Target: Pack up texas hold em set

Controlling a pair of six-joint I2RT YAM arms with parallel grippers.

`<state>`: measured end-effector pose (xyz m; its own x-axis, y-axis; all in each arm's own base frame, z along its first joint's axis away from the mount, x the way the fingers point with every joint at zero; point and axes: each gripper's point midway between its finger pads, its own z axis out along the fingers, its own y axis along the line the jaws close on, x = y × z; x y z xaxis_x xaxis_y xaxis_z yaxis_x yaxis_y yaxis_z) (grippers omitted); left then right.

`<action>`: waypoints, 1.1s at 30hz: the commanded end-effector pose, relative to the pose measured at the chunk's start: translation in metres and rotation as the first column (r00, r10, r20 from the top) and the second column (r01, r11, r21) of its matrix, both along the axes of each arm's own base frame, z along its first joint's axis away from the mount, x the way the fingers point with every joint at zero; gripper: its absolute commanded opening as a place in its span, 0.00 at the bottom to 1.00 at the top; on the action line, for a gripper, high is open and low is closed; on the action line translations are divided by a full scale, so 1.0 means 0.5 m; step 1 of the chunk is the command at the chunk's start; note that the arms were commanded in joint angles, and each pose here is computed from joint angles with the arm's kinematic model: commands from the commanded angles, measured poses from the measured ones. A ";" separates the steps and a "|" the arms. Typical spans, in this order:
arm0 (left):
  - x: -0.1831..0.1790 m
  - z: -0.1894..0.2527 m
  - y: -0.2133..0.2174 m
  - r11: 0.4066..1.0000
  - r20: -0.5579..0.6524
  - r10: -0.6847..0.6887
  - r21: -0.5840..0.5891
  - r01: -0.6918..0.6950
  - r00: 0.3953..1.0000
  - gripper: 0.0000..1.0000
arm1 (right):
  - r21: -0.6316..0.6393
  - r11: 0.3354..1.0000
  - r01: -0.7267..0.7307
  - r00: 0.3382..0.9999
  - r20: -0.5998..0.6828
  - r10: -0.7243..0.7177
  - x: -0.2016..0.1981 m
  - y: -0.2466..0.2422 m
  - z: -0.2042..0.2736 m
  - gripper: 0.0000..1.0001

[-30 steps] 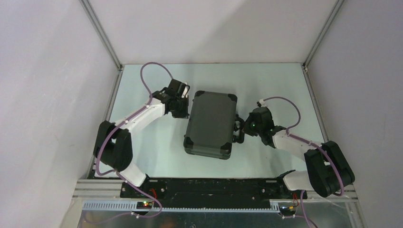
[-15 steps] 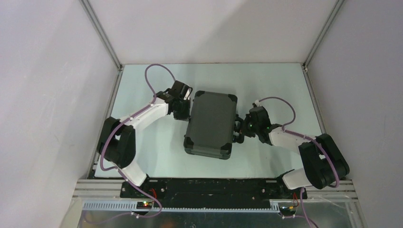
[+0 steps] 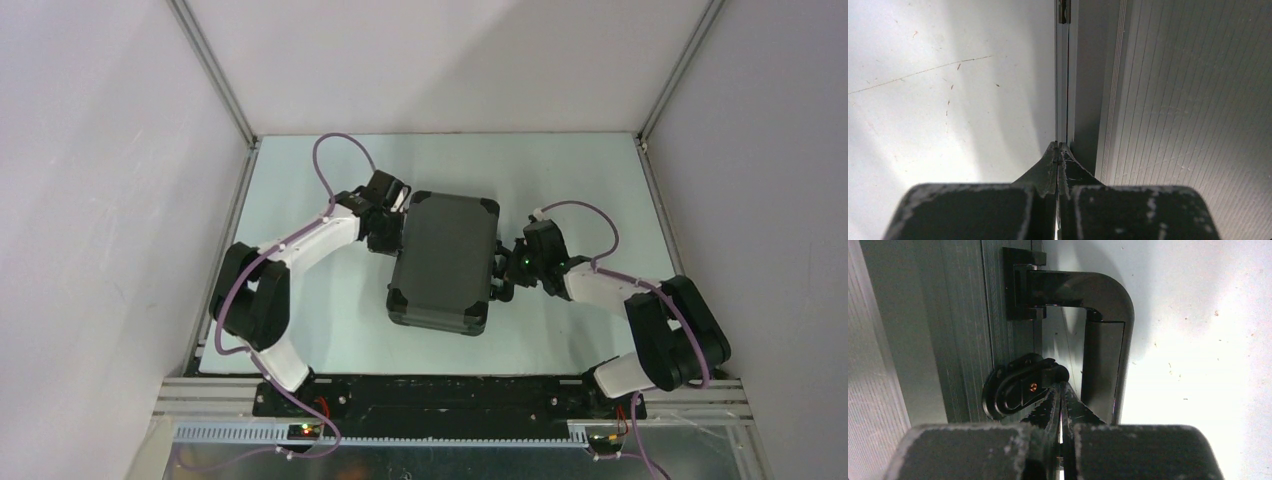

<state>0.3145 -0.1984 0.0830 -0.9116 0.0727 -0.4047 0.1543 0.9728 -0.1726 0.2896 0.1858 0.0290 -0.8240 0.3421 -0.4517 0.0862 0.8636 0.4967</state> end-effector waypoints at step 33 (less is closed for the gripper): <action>-0.013 0.038 -0.181 0.962 0.027 -0.230 -0.146 0.231 0.973 0.00 | 0.214 0.863 -0.458 0.870 0.308 0.385 0.037 0.201 0.015 0.00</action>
<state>0.3156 -0.1879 0.0757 -0.9206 0.1615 -0.3555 0.1851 0.9821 -0.0333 0.3128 0.2081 0.0146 -0.8270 0.2655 -0.4955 -0.0512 0.8422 0.5367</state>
